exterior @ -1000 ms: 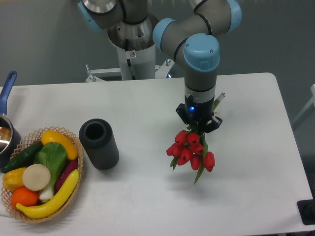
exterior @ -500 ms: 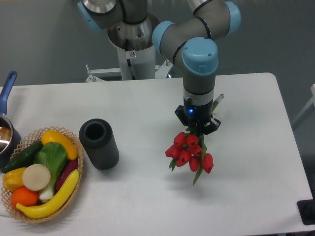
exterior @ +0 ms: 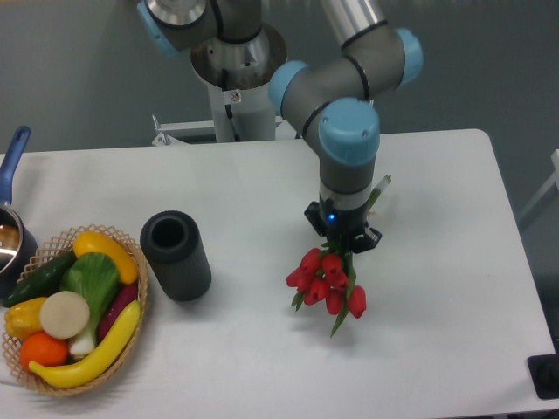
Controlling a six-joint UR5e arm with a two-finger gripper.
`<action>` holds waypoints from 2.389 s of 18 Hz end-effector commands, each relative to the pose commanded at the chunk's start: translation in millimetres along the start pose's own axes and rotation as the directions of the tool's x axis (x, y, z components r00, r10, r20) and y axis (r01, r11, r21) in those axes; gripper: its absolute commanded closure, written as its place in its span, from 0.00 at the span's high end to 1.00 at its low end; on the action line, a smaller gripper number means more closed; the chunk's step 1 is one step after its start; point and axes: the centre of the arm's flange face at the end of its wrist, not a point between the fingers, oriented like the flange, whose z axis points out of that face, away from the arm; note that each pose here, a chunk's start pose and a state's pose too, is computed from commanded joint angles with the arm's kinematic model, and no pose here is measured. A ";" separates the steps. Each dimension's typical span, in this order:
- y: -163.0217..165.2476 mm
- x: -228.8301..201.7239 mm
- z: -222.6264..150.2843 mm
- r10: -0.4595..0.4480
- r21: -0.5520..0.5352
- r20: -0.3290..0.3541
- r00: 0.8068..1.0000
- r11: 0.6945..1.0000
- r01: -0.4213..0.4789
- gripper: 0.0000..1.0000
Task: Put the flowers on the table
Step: 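Lower the held red tulips toward the table with the gripper, then open the gripper to release the tulips onto the table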
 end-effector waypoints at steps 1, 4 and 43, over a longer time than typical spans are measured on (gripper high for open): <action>-0.8 0.5 2.8 0.002 -0.002 -0.004 1.000 1.000 -0.002 0.14; -3.0 1.1 9.6 0.001 -0.002 -0.016 1.000 1.000 -0.001 0.16; 64.3 -58.2 -34.3 -0.007 0.085 0.061 0.998 0.996 0.002 1.00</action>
